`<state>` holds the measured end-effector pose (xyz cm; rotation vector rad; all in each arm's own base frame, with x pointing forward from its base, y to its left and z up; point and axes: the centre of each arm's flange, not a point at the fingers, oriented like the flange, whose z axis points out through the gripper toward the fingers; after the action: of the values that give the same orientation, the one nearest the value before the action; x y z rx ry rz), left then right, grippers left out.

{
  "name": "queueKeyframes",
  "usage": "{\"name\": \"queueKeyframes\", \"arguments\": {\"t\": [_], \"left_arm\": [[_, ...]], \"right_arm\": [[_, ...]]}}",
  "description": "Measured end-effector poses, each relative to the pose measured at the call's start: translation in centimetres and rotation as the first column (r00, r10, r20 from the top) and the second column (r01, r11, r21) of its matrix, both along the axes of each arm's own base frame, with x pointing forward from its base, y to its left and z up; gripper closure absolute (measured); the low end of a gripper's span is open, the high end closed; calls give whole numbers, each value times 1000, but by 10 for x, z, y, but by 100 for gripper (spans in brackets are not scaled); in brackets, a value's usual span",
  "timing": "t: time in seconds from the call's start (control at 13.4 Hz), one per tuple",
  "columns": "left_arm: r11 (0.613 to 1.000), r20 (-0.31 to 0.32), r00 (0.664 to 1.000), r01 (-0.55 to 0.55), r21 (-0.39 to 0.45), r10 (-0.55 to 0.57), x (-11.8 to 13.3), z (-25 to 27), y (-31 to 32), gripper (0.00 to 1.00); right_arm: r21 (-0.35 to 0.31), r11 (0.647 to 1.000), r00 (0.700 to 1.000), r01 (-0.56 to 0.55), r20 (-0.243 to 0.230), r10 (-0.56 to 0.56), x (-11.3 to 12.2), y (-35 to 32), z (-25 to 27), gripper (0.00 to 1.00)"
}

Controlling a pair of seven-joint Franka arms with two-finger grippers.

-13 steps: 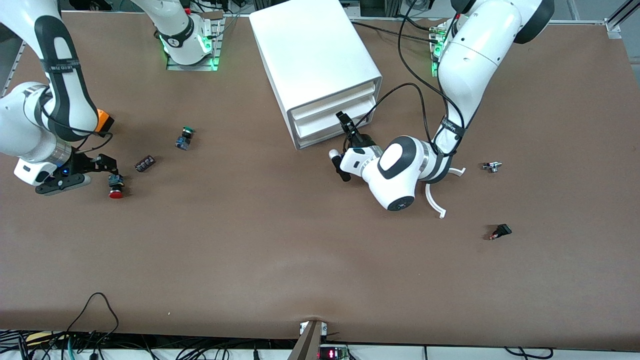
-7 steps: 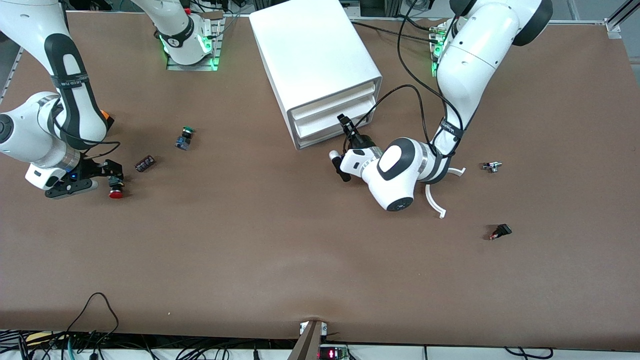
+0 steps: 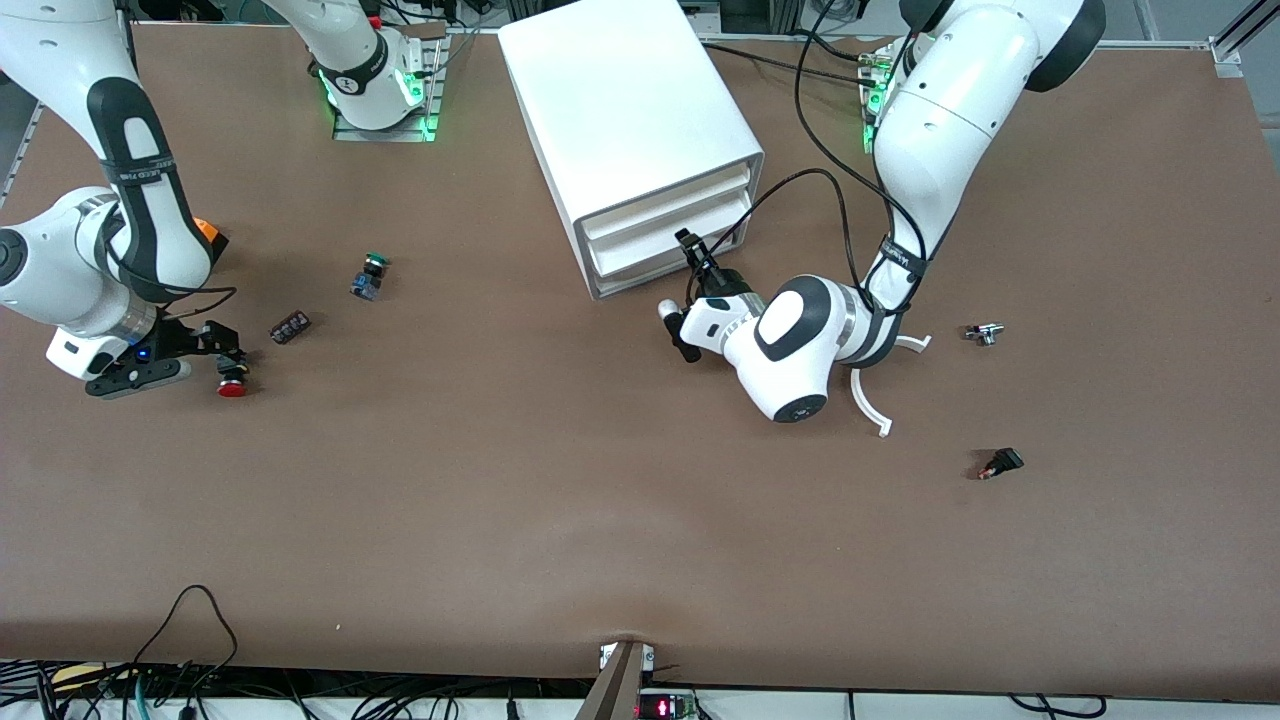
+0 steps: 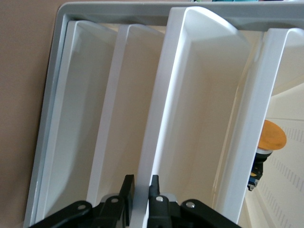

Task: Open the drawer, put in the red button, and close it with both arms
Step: 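Pull the drawer open with the left gripper while the right gripper grasps the button, then lift the red button with the right gripper while the left gripper pulls the drawer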

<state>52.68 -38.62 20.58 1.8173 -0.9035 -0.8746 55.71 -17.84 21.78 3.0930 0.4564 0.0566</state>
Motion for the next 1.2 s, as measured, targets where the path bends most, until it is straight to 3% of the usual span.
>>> {"name": "queueKeyframes", "arguments": {"t": [0.37, 0.67, 0.75, 0.97, 1.2], "left_arm": [[1000, 1, 1000, 0, -2, 0, 0, 0, 0, 84], [1000, 1, 1000, -1, -2, 1, 1, 0, 1, 84], [1000, 1, 1000, -2, -2, 2, 1, 0, 1, 84], [1000, 3, 1000, -9, -1, 9, 4, 0, 5, 84], [1000, 10, 1000, -22, 0, 22, 10, 2, 10, 84]], "right_arm": [[31, 1000, 1000, 3, 4, -3, -2, 3, -22, 4], [34, 999, 1000, 1, 0, -1, -2, 5, -25, 14], [34, 999, 1000, 1, -3, -1, -2, 5, -26, 22], [34, 999, 1000, 2, -8, -2, -3, 5, -29, 57], [40, 999, 1000, -4, -2, 4, 1, 10, -28, 59]]}}
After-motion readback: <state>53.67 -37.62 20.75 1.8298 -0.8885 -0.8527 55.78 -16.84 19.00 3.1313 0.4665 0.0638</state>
